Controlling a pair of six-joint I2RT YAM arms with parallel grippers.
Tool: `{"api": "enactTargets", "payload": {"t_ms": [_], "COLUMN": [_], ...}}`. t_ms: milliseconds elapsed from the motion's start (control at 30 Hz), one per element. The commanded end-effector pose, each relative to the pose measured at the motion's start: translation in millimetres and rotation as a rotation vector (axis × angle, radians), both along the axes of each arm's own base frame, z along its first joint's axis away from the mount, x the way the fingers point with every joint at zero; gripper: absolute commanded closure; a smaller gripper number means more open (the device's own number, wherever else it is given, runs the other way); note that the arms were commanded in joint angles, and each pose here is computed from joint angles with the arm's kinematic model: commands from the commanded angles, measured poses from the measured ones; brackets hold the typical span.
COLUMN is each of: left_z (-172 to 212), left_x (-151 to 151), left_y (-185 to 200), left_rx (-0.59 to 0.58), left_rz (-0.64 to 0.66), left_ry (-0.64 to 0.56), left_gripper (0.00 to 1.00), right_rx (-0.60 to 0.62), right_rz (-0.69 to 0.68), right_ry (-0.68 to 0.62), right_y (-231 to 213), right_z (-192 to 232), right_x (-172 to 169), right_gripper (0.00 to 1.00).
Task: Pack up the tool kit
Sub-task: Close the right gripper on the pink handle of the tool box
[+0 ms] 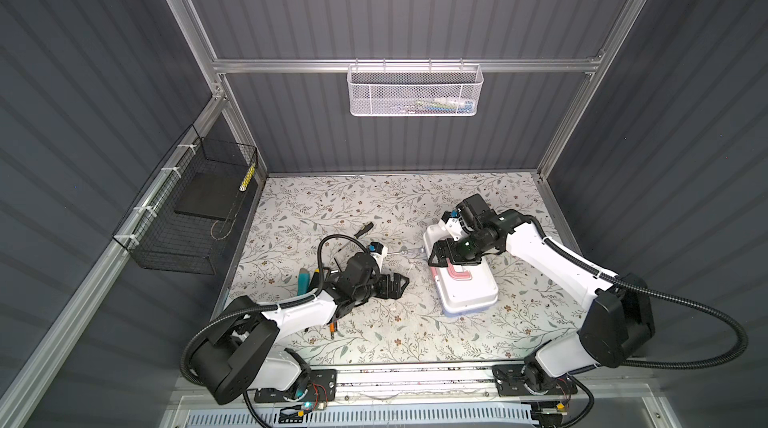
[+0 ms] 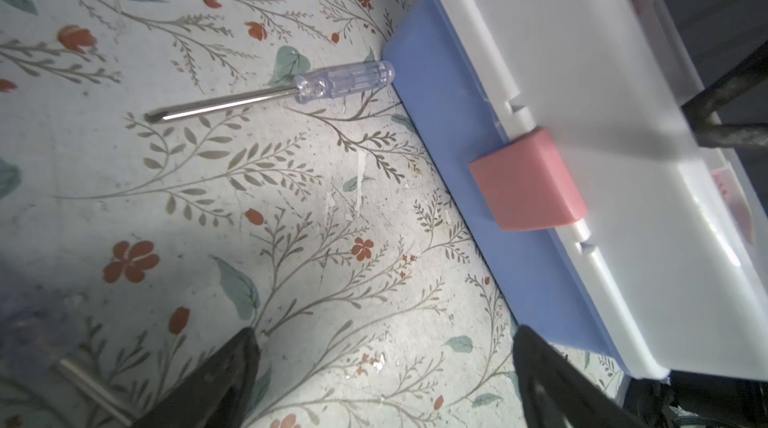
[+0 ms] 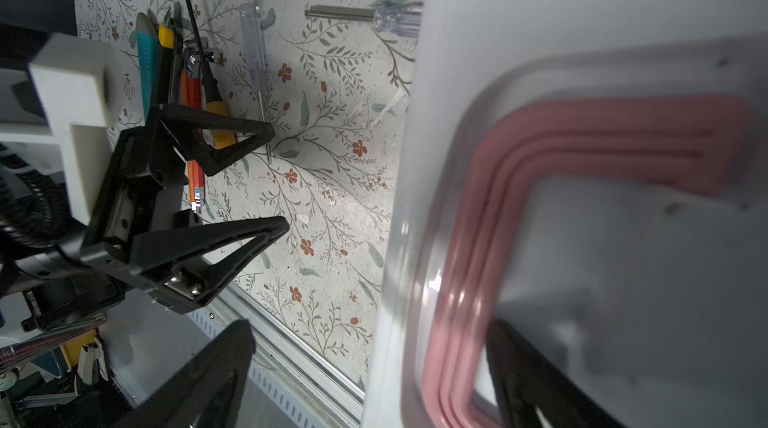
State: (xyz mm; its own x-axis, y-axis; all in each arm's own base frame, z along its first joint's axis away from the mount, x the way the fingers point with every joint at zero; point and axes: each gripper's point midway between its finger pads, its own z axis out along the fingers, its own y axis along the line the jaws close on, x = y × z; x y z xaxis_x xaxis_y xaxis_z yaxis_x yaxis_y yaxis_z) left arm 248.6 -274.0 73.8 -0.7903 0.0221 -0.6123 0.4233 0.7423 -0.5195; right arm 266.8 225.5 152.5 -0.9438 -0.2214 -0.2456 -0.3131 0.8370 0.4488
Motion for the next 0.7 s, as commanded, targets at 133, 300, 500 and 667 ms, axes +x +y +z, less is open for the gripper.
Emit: {"api": "enactTargets", "payload": {"t_ms": [133, 300, 500, 667], "left_z": [13, 15, 21, 22], "left_x": [26, 32, 45, 44], "left_y": [-19, -29, -47, -49], "left_rx": [-0.009, -0.001, -0.037, -0.052], "left_rz": [0.022, -0.013, -0.028, -0.033], "left_ry": [-0.081, -0.105, -0.117, -0.111], "left_gripper": [0.03, 0.02, 0.02, 0.02], "right_rx": [0.084, 0.269, 0.343, 0.496], "right_rz": [0.029, 0.031, 0.019, 0.027], "right_ry": [0.058, 0.099, 0.103, 0.105], "right_y": [10, 29, 30, 39], "right_z": [-3, 4, 6, 25], "right_x": [-11, -22, -24, -26], "right_gripper": [0.1, 0.09, 0.1, 0.1]}}
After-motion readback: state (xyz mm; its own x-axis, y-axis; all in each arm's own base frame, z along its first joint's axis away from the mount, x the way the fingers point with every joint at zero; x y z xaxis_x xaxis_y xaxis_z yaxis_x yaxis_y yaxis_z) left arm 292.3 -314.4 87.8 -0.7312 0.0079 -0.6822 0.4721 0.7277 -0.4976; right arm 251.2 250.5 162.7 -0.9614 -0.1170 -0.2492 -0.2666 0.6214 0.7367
